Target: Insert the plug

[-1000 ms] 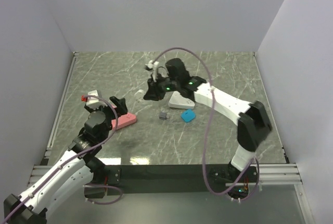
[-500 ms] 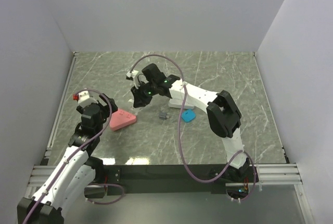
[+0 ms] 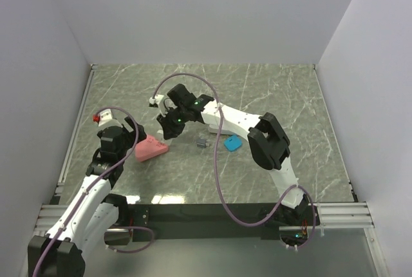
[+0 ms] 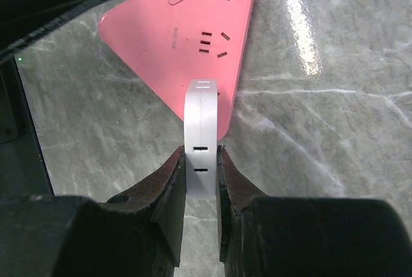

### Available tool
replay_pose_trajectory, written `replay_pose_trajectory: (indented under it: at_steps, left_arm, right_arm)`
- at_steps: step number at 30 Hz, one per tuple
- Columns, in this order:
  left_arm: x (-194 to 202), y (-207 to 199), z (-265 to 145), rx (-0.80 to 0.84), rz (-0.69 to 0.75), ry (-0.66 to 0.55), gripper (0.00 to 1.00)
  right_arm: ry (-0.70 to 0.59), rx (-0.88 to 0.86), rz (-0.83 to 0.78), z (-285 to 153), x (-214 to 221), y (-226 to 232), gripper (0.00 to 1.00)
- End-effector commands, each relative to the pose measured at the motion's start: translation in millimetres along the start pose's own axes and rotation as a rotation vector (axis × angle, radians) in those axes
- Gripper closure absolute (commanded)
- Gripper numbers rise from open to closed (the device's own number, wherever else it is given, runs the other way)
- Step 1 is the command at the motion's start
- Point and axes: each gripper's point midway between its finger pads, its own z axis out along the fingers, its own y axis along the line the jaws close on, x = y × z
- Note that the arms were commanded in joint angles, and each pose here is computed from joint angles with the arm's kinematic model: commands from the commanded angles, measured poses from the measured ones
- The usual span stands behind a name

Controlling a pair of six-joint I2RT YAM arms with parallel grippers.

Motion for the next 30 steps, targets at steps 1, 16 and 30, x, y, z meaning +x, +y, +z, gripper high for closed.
replay_pose_trajectory:
  at_steps: [1, 16, 30]
  left_arm:
    - [-15, -12, -1, 0.037, -0.025, -0.030, 0.09]
    - [4, -4, 1, -0.005, -0.103, 0.036, 0.10]
    - [27, 13, 1, -0.075, -0.202, 0.061, 0.03]
  right_arm:
    - [-0.018, 0.000, -0.042, -2, -16, 6, 1.00]
    - [-0.056, 0.013, -0.015, 3, -27, 14, 1.00]
    - [-0.048, 0.020, -0.022, 8, -30, 16, 1.00]
